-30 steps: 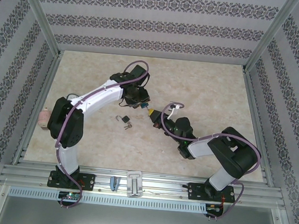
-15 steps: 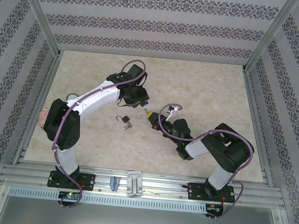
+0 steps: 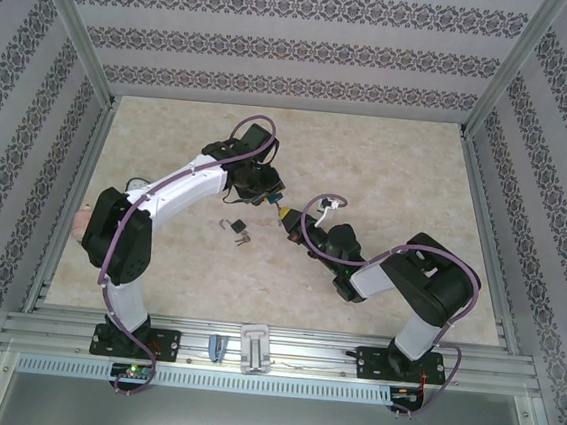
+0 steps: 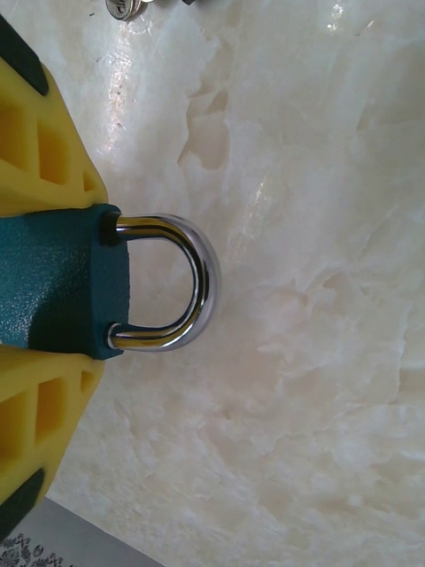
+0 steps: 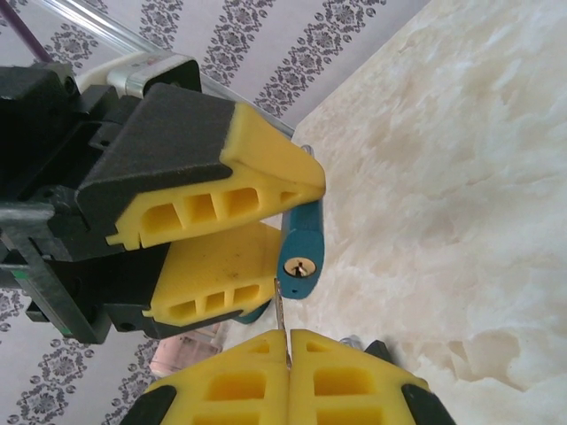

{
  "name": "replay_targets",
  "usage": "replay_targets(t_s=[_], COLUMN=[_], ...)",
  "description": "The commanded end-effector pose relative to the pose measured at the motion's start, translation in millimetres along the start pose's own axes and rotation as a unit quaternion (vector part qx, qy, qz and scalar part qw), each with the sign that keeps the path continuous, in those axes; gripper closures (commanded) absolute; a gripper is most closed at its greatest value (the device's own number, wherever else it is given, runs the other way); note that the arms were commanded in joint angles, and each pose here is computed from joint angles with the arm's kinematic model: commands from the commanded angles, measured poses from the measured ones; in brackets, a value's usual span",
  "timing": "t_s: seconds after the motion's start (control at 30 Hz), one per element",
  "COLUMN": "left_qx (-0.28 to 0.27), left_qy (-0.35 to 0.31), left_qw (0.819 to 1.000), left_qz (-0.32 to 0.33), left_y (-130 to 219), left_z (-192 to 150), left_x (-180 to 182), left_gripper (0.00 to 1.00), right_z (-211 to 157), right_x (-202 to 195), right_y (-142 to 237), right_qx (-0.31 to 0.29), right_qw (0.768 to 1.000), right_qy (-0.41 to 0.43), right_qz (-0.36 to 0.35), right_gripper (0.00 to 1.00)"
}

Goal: Unlock with the key

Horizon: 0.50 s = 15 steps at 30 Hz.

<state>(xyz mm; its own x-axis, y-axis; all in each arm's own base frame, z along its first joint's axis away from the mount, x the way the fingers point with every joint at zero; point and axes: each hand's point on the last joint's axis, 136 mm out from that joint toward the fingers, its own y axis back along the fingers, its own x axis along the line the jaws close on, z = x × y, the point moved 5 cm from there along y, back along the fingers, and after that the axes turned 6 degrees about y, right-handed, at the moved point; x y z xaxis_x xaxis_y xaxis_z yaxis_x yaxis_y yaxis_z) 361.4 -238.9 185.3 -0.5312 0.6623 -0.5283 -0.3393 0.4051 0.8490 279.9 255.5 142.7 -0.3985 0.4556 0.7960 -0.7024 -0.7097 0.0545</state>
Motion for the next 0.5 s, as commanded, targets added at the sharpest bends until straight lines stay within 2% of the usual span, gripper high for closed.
replay_targets(t_s=[0.0, 0.47], left_qx=[-0.005, -0.009], left_qy=[0.004, 0.005], left_qw=[0.999, 0.999], left_qz=[-0.036, -0.040], left_y=[16.6, 18.6], left_z=[2.6, 3.5], left_x=[-10.4, -12.4], left_gripper=[0.71, 0.71], right_z=[11.6, 8.5], right_x=[2.6, 1.7], right_y=[-2.3, 3.3], right_qx=[-0.031, -0.025], right_qw=[1.000, 1.000], right_qy=[0.001, -0.003], right_qz=[0.005, 0.005], right_gripper=[1.00, 1.00])
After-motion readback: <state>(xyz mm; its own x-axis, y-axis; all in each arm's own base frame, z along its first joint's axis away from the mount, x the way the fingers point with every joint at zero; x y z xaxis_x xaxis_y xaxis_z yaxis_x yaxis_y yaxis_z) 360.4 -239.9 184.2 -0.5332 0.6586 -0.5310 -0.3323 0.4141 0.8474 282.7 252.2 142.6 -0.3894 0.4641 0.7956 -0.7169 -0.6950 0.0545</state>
